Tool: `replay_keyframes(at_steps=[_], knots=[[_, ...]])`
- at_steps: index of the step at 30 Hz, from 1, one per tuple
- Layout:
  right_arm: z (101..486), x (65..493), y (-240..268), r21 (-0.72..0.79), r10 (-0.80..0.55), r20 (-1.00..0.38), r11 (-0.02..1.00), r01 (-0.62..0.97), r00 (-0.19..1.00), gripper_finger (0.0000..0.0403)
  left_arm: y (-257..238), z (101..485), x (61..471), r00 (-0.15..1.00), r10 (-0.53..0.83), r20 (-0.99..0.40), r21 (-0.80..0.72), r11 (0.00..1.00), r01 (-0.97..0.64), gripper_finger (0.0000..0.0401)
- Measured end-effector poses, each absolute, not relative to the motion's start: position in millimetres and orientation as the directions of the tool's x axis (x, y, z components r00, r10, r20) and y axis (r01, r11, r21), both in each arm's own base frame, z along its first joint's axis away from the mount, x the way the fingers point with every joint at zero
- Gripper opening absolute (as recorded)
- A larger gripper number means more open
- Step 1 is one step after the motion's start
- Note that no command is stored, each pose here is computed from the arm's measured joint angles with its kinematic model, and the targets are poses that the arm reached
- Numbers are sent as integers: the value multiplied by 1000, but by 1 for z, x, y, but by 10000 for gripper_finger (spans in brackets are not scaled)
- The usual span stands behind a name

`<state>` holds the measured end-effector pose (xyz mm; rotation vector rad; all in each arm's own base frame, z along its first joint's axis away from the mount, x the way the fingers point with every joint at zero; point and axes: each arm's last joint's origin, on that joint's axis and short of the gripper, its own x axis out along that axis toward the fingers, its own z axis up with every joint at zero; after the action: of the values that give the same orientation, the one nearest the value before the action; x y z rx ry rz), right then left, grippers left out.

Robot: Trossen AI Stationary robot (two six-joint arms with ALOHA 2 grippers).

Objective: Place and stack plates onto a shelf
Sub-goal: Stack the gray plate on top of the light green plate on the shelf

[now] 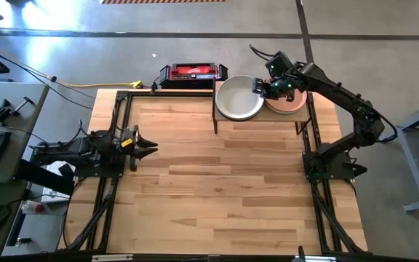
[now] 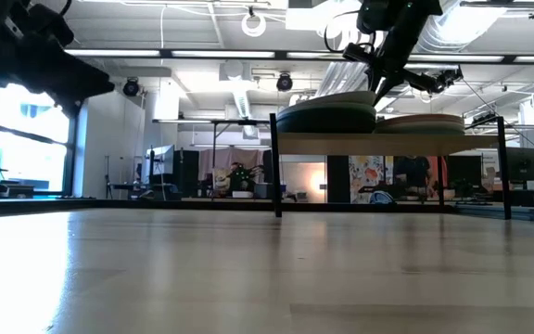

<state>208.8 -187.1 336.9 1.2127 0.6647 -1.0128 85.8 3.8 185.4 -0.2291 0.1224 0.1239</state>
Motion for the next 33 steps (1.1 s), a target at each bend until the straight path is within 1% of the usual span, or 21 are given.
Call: replay_keyframes(at_steps=[5,8,11,18,23,33], knots=[[337,209,-187,439,-271,-861,30,898,430,1,4,172,91,987,108,-115,-231,964,-132,78],[337,209,-187,439,-271,-861,29,898,429,1,4,173,92,990,106,-92,-237,963,-125,78],[337,209,-187,434,-278,-862,28,901,424,1,4,172,92,989,106,-100,-232,964,-127,78],[337,209,-187,432,-279,-863,27,902,422,1,4,171,93,988,99,-117,-349,928,-134,78],[337,208,-187,430,-281,-863,27,902,419,1,4,171,93,988,99,-118,-321,938,-133,78],[337,208,-187,434,-278,-863,18,901,422,1,4,171,93,988,100,-118,-320,938,-133,78]])
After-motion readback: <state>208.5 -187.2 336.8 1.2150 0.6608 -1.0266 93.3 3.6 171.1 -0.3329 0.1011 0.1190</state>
